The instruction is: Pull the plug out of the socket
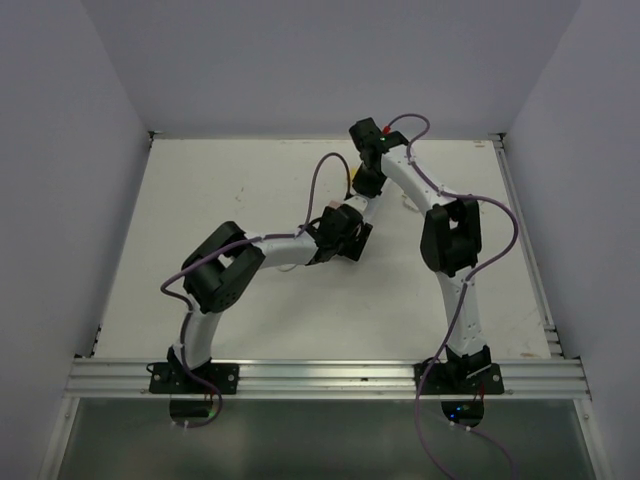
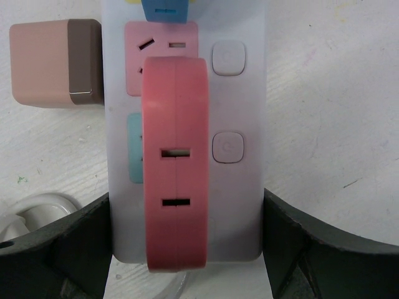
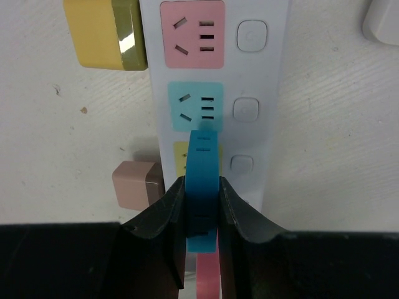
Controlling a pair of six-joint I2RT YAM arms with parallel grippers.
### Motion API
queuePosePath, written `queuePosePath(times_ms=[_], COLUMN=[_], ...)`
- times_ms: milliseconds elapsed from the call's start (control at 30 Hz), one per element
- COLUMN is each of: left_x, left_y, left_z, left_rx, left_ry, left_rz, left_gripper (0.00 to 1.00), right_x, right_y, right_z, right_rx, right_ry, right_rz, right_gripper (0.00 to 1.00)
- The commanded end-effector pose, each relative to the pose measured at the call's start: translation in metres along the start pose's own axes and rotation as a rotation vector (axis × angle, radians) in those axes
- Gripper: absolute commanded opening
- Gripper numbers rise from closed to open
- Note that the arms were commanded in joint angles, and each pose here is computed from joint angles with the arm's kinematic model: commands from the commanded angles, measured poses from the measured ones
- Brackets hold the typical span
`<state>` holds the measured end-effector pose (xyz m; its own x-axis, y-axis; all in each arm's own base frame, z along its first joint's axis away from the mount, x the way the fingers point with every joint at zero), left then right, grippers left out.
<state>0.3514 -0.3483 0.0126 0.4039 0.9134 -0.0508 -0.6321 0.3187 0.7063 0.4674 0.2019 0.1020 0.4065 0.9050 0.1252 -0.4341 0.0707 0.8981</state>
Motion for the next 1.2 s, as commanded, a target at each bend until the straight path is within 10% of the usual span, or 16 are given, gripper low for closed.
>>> queuePosePath(times_ms=[0,1167], left_x=[0.031,0.023], left_y=[0.009,0.006], left_z=[-0.167,-0.186], left_rx=[0.539,0.619], left_ry=[-0.233,-0.259], left_rz=[0.057,0.019], left_gripper=[0.0,0.0], right_x=[0.03,0.039], right_y=[0.034,0.061], right_z=[0.018,0.037], right_rx=[-0.031,0.056], right_ry=[-0.08,-0.16], right_rz=[0.114,0.378], right_gripper=[0.0,0.0])
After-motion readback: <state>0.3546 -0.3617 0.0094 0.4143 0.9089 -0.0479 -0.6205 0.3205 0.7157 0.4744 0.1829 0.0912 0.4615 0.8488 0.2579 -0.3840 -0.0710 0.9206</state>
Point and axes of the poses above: each gripper's point midway between its finger pads, its own y axis back along the fingers, its own x axis along the line the jaws close on, z = x × y, the point moved 1 cm from there along y, back along the fingers, and after that the axes turned 5 degrees about y, right-handed, at the moved point
